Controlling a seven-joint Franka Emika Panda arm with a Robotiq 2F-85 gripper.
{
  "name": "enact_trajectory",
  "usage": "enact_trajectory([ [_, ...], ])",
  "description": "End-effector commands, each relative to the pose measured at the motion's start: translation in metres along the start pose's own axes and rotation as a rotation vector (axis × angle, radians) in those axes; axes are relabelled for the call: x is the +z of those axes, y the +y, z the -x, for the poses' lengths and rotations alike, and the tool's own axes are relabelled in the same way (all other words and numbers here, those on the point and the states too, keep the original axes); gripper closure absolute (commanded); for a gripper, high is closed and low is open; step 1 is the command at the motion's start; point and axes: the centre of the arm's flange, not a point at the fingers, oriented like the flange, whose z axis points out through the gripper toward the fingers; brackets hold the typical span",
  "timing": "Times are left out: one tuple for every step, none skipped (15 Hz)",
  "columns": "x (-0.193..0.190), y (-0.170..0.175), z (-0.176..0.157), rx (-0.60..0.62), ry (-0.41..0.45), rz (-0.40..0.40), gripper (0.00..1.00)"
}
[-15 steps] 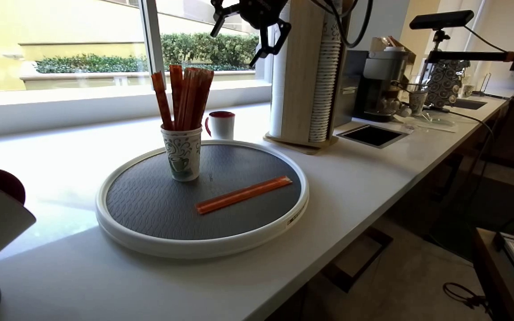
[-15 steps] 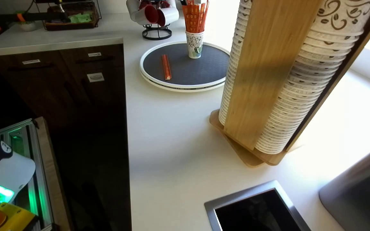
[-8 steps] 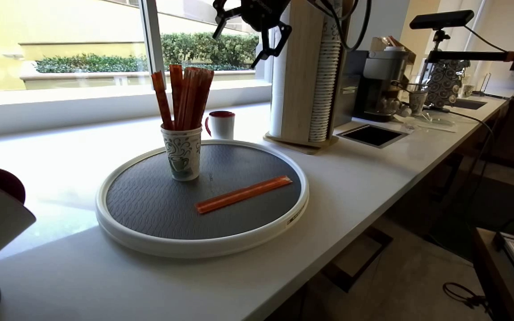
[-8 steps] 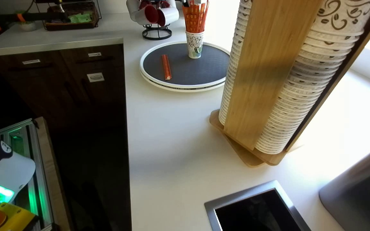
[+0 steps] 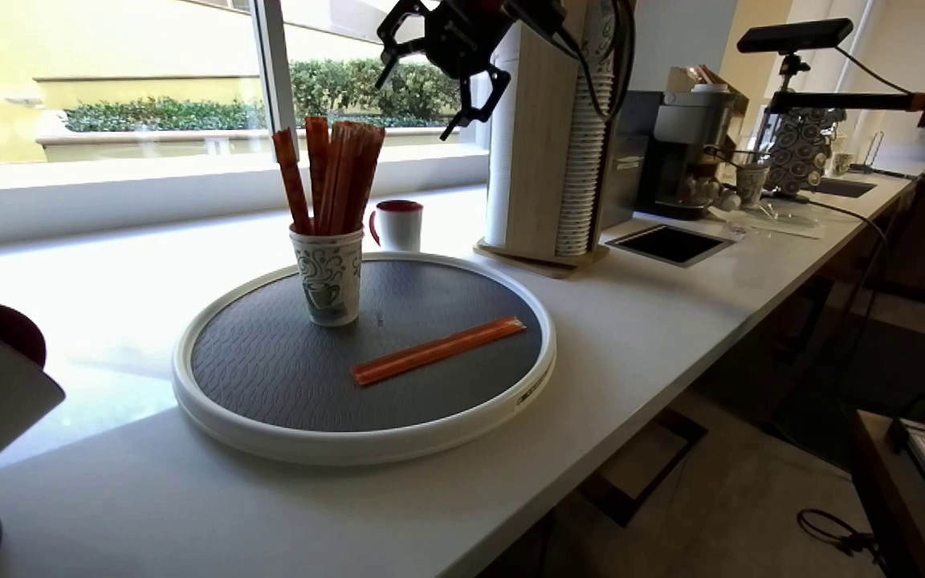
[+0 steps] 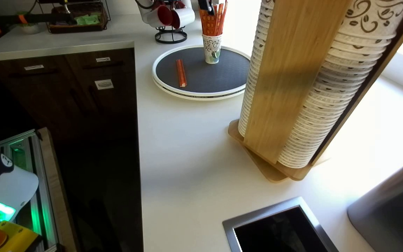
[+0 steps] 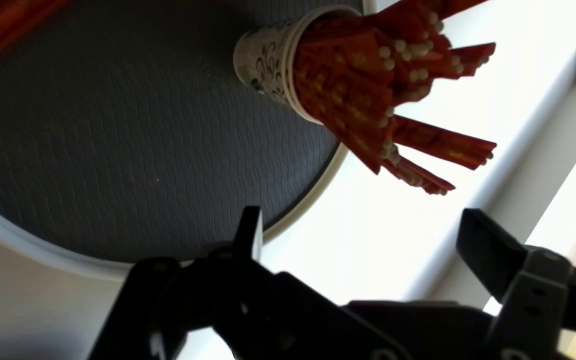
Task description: Remove one orange packet from the coffee cup and place it on the tray.
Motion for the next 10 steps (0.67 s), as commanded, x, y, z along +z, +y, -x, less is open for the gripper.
enact_trajectory([
  [0.011, -0.006, -0.005, -0.002, -0.077, -0.013, 0.00],
  [0.012, -0.006, -0.005, -0.013, -0.086, -0.019, 0.00],
  [0.012, -0.006, -0.006, -0.025, -0.098, -0.019, 0.00],
  [0.012, -0.007, -0.007, -0.052, -0.106, -0.019, 0.00],
  [0.009, -0.008, -0.009, -0.090, -0.116, -0.012, 0.00],
  [0.007, -0.010, -0.009, -0.144, -0.123, -0.010, 0.00],
  [0.005, -0.013, -0.008, -0.194, -0.127, -0.012, 0.00],
  [0.001, -0.018, -0.005, -0.277, -0.119, -0.001, 0.00],
  [-0.003, -0.023, -0.003, -0.333, -0.105, 0.002, 0.00],
  [-0.007, -0.027, -0.001, -0.389, -0.094, 0.001, 0.00],
])
